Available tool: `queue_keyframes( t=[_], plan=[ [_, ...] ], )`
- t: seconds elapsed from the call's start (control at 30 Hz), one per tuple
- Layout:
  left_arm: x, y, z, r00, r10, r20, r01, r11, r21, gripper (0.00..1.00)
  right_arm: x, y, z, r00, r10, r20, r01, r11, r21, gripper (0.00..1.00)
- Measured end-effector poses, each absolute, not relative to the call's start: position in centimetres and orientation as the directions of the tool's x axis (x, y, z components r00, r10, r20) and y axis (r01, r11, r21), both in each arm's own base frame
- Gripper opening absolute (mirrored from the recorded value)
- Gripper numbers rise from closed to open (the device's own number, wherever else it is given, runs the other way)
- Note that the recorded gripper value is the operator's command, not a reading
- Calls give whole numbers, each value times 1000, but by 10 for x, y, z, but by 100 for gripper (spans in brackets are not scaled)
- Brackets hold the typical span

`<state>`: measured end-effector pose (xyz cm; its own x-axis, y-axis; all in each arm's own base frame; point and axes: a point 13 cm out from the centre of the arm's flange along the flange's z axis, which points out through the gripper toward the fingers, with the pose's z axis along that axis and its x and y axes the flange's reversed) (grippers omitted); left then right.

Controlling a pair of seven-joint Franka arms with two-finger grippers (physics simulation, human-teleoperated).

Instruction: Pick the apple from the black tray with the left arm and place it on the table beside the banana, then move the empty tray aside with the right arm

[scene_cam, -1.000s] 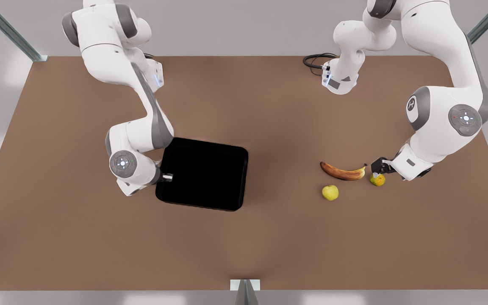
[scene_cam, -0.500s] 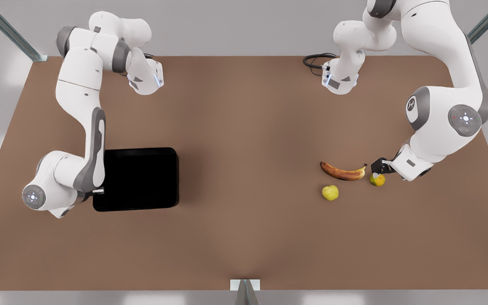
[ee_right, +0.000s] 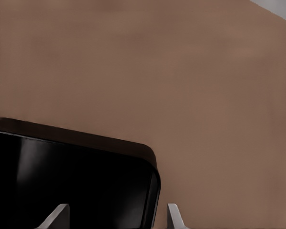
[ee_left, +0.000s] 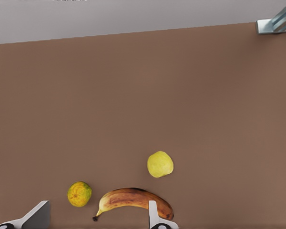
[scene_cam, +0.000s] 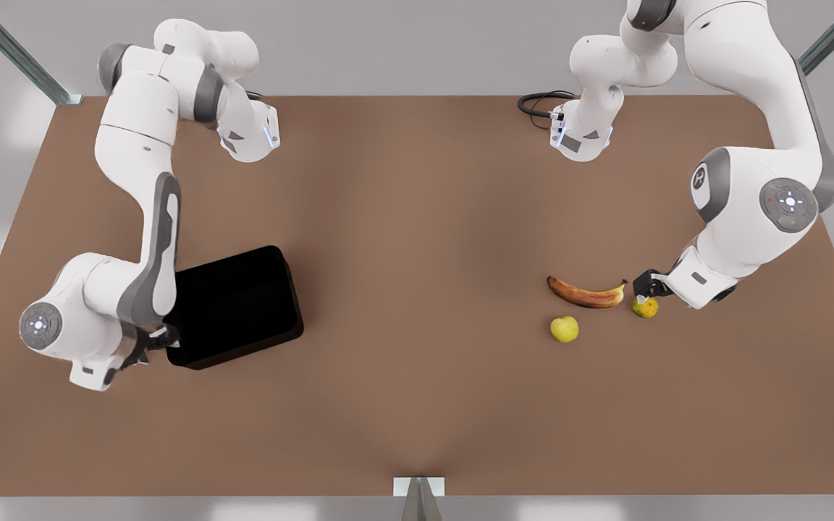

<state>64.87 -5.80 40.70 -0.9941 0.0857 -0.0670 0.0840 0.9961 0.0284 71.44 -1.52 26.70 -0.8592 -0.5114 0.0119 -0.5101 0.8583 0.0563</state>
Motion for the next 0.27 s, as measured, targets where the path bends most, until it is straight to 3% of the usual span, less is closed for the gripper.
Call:
queue_keyframes(
  t=[0.03, 0.1, 0.27],
  plan=[
    [649, -57, 407, -993, 94, -67, 91, 995, 46, 100, 716, 5, 318, -841, -539, -53, -541, 838, 64, 100],
    [650, -56, 406, -992, 110, -65, 105, 992, 72, 100, 705, 29, 374, -811, -576, -104, -584, 808, 79, 100],
    [651, -50, 406, -990, 126, -64, 119, 987, 105, 100, 683, 44, 392, -791, -610, -55, -612, 785, 93, 100]
  ],
)
